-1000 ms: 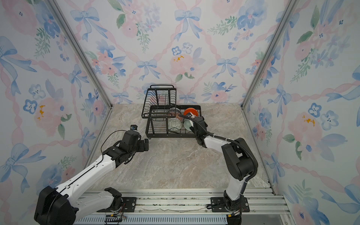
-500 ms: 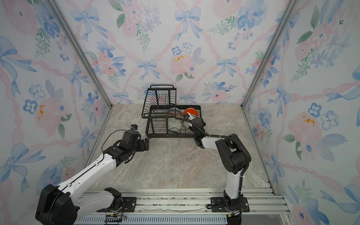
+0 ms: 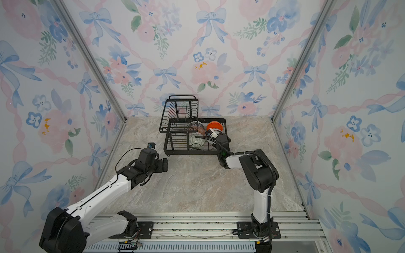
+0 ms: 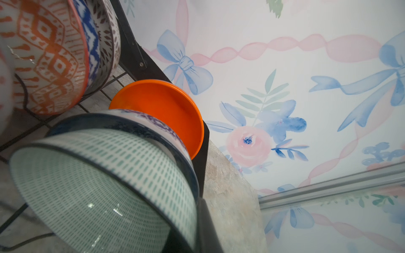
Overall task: Load bowls into a dish rack
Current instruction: Place the bowl in the dish rack.
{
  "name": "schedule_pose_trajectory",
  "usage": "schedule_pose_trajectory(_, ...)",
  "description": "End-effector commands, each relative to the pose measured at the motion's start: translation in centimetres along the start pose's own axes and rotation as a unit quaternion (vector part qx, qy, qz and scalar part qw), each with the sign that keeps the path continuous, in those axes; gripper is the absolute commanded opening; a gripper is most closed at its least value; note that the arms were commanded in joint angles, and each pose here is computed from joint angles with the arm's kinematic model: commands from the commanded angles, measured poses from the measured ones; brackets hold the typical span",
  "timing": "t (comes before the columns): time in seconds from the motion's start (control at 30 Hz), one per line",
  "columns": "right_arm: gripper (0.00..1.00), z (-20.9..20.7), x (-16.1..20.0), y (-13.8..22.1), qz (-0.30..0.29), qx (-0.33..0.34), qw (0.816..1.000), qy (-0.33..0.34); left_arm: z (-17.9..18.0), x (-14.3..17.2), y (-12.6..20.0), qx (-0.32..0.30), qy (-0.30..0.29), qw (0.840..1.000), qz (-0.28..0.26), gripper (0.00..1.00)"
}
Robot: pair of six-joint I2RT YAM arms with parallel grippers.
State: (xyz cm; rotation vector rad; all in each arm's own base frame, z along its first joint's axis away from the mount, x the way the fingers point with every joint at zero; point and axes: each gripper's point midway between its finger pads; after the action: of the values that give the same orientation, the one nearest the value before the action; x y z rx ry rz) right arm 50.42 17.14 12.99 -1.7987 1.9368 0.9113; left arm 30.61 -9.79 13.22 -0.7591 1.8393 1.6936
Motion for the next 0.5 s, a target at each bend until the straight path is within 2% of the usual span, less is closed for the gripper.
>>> schedule_pose_trajectory(0.0,0.00,0.5,-1.7,1.4,-0.033,-0.035,0.999,-0.015,0.3,0.3,0.1,0.000,0.012,1.000,0.000,0.98)
schedule_pose_trajectory(0.3,0.00,0.9,-1.4,2.1,-0.024,-0.067,0.997,-0.007,0.4,0.3,0.2,0.001,0.013,1.000,-0.002,0.98)
schedule_pose_trajectory(0.47,0.00,0.9,-0.5,2.0,0.000,-0.079,0.997,-0.006,0.5,0.4,0.3,0.001,0.013,1.000,-0.003,0.98)
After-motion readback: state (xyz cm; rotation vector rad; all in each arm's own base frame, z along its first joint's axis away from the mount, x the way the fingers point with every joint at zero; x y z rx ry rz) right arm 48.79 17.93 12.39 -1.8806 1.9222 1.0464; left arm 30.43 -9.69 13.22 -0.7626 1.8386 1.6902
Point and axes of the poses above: each gripper's point midway between its finger pads, its own y axis back along the fingers, its own z axis along the line the jaws close on, x = y × z
